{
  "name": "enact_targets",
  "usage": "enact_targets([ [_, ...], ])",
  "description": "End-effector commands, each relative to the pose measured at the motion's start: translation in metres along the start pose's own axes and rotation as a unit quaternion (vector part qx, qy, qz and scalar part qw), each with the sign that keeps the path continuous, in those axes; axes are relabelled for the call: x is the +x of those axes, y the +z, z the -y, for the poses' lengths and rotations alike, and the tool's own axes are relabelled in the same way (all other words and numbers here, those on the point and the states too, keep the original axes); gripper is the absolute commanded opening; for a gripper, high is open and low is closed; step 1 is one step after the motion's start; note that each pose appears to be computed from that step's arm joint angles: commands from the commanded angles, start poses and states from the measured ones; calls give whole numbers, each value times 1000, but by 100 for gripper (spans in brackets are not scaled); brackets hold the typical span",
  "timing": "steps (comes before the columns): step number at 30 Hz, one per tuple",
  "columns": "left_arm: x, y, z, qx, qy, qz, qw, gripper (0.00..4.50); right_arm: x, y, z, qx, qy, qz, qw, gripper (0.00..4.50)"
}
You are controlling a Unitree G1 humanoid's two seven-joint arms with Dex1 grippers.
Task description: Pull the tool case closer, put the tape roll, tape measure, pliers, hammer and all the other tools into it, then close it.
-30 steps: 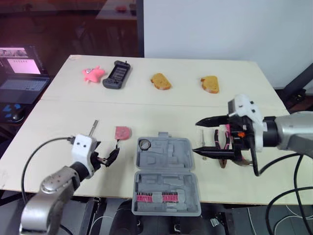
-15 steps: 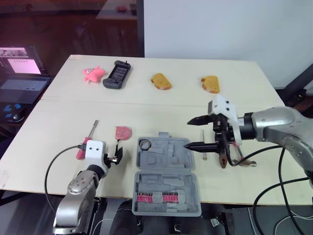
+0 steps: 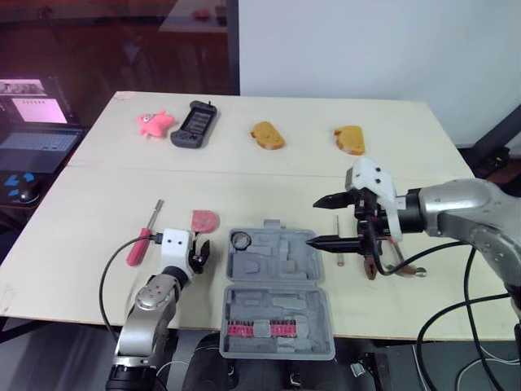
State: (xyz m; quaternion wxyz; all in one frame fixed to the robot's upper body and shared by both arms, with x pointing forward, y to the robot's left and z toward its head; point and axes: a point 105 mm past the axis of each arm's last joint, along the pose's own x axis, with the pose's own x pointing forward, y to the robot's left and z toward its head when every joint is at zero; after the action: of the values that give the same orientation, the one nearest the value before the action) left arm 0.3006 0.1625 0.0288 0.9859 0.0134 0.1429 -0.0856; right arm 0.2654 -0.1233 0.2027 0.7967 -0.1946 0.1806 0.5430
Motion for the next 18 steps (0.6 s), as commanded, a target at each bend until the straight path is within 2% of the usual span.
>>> enact_targets([
  [1,2,7,3,2,-3,13,1000,207,-8,9,1,-22,-14,6,1000,450],
  [12,10,6,-2,15,15,17,1000,207,-9,9,3,-24,-18,2,1000,450],
  [15,11,6,-1,14,10,21,1000,118,-10,8,3,-24,-20,-2,999,450],
  [17,11,6,0,11,8,23,1000,18,-10,7,4,-24,-22,-3,999,450],
  [18,10,6,0,10,7,24,1000,5,-10,7,4,-23,-22,-3,999,450],
])
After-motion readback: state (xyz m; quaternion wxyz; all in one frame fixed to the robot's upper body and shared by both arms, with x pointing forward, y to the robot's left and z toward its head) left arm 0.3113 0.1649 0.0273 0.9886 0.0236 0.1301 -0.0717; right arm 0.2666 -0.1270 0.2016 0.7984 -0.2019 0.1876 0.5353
